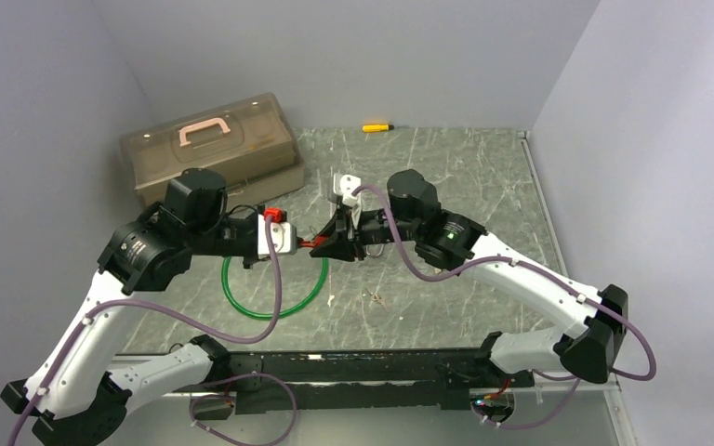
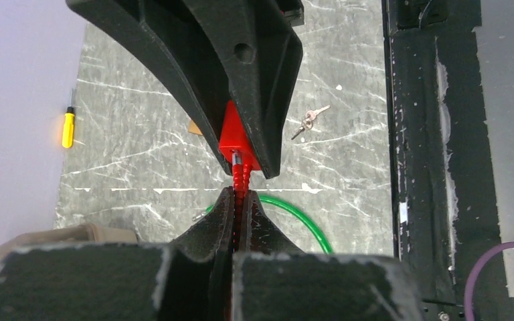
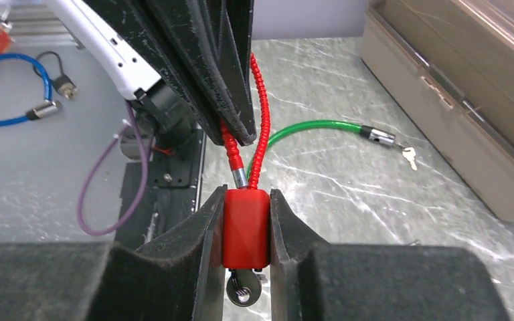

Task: Unlock with the key
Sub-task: Unlock the lock.

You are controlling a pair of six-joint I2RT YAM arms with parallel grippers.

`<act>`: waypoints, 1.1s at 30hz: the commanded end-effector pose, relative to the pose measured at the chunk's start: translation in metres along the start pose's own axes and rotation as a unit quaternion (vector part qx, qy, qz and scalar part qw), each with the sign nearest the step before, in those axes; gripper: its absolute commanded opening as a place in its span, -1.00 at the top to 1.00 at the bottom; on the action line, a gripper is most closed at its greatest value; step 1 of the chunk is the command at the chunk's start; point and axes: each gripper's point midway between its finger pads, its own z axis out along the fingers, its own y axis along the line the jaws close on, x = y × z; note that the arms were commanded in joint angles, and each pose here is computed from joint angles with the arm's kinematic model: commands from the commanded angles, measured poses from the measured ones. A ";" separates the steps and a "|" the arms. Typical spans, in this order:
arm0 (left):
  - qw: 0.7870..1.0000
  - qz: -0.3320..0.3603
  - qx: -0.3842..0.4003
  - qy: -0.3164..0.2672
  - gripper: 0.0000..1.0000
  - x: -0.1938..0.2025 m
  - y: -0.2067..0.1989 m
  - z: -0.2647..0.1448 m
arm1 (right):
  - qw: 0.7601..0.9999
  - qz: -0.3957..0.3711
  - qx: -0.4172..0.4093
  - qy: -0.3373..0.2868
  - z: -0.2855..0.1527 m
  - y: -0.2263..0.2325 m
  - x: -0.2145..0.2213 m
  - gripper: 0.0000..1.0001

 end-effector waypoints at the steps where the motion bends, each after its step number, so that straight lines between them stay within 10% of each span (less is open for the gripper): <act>1: 0.999 0.027 0.034 0.002 1.00 0.000 -0.017 -0.001 | 0.991 -0.019 -0.020 -0.134 -0.015 -0.004 -0.063 1.00; 11: 0.989 0.083 -0.036 0.119 1.00 0.057 -0.003 -0.016 | 0.992 -0.016 -0.041 -0.120 -0.071 0.008 -0.059 1.00; 19: 0.985 0.073 -0.147 0.049 0.96 0.001 0.041 -0.037 | 0.996 0.026 -0.032 -0.077 -0.066 0.003 -0.028 1.00; 24: 0.972 -0.032 -0.229 -0.038 -0.90 -0.055 0.075 -0.062 | 0.998 0.051 0.013 -0.030 -0.053 -0.023 0.001 1.00; 33: 0.963 -0.086 -0.254 0.006 -0.99 -0.075 0.101 -0.088 | 0.991 0.059 0.092 0.077 -0.022 -0.062 0.057 1.00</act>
